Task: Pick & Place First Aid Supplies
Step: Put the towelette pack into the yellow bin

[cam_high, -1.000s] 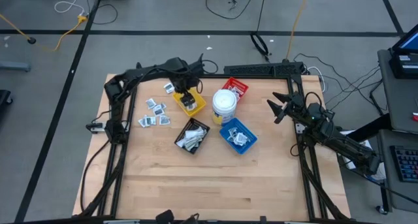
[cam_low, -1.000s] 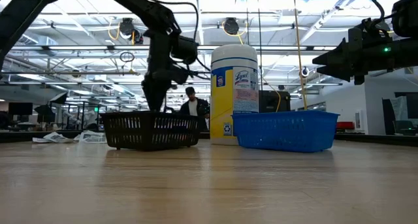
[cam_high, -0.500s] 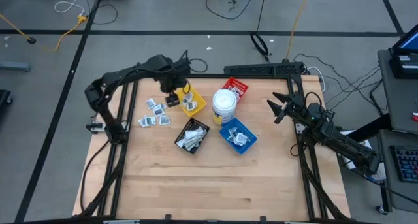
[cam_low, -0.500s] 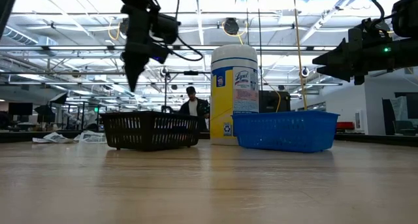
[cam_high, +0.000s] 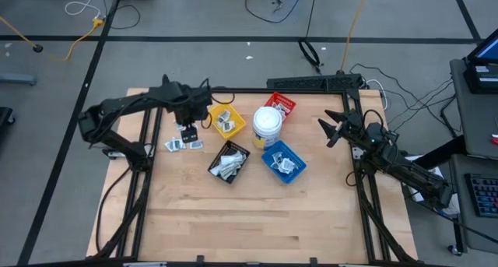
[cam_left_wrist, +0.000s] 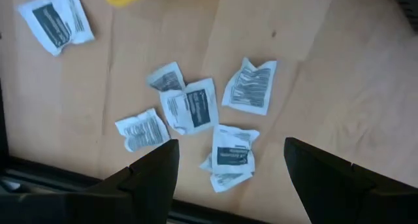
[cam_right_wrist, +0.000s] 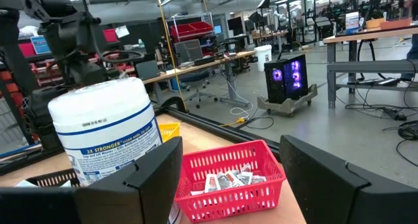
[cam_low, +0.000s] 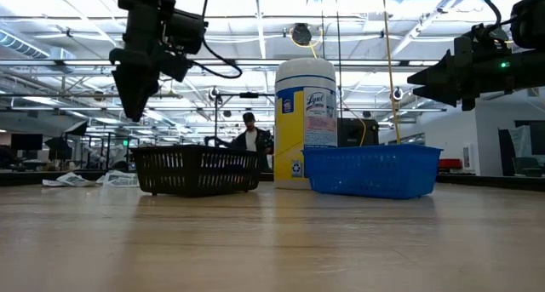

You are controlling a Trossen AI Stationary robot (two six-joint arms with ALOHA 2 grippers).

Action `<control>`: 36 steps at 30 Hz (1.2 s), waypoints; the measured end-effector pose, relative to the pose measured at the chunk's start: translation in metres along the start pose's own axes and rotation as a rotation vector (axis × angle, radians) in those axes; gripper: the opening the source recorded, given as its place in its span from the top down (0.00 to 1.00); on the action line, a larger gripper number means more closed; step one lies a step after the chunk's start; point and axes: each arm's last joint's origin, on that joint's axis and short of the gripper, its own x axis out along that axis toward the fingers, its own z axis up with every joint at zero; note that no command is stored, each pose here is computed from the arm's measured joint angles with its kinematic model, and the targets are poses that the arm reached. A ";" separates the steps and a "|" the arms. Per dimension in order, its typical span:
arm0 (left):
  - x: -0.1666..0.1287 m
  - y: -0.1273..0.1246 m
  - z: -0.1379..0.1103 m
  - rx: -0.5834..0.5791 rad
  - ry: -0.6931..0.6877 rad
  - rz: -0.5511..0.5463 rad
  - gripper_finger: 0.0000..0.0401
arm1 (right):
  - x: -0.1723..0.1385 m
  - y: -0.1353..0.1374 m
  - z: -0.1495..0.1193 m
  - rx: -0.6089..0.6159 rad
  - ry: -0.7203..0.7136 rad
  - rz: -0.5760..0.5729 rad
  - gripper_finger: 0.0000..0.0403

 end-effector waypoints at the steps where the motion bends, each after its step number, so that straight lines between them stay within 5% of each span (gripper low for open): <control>1: 0.001 0.000 -0.001 -0.014 0.003 -0.002 0.29 | 0.000 0.000 0.000 0.000 0.000 0.000 0.37; 21: 0.094 -0.028 0.000 -0.022 -0.188 -0.034 0.30 | 0.000 0.000 0.000 0.000 0.000 0.000 0.37; 36: 0.119 -0.026 -0.014 -0.029 -0.182 -0.033 0.30 | 0.000 0.000 0.000 0.000 0.000 0.000 0.37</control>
